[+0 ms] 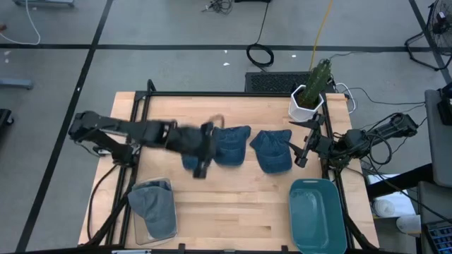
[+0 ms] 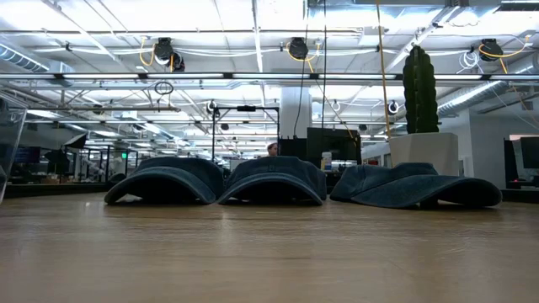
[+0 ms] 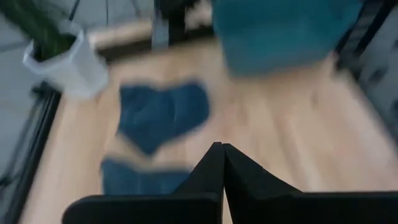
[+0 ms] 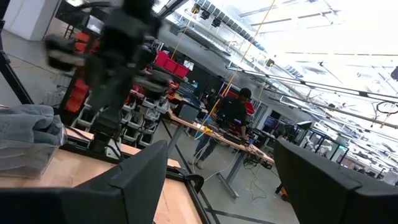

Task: Pick & Place hat
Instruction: Put the left blue cap into the blue bin

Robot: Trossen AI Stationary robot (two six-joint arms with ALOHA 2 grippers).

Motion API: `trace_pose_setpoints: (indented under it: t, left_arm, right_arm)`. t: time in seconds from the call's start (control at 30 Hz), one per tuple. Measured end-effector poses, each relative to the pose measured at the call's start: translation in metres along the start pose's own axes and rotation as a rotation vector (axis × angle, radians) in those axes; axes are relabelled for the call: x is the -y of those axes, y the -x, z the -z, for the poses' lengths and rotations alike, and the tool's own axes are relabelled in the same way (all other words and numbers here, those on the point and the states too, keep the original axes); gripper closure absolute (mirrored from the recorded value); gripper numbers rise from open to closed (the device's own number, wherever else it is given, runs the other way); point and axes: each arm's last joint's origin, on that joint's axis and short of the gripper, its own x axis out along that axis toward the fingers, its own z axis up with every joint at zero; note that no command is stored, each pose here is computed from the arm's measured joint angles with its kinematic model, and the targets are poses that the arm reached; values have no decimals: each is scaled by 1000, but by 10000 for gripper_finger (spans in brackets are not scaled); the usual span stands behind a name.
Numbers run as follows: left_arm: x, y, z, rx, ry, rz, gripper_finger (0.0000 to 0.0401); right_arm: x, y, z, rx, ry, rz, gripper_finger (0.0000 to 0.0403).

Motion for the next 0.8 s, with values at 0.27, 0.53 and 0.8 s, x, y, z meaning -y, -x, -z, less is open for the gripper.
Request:
trace_pose_setpoints:
  t: [0.27, 0.53, 0.8]
  left_arm:
    - [-69, -11, 5, 248, -28, 89, 387]
    - [-127, 12, 46, 266, 67, 132, 394]
    - [-120, 49, 99, 135, 137, 121, 396]
  right_arm:
    - [0, 0, 0, -1, 1, -1, 124]
    - [0, 0, 0, -1, 1, 0, 124]
    - [0, 0, 0, 0, 0, 0, 124]
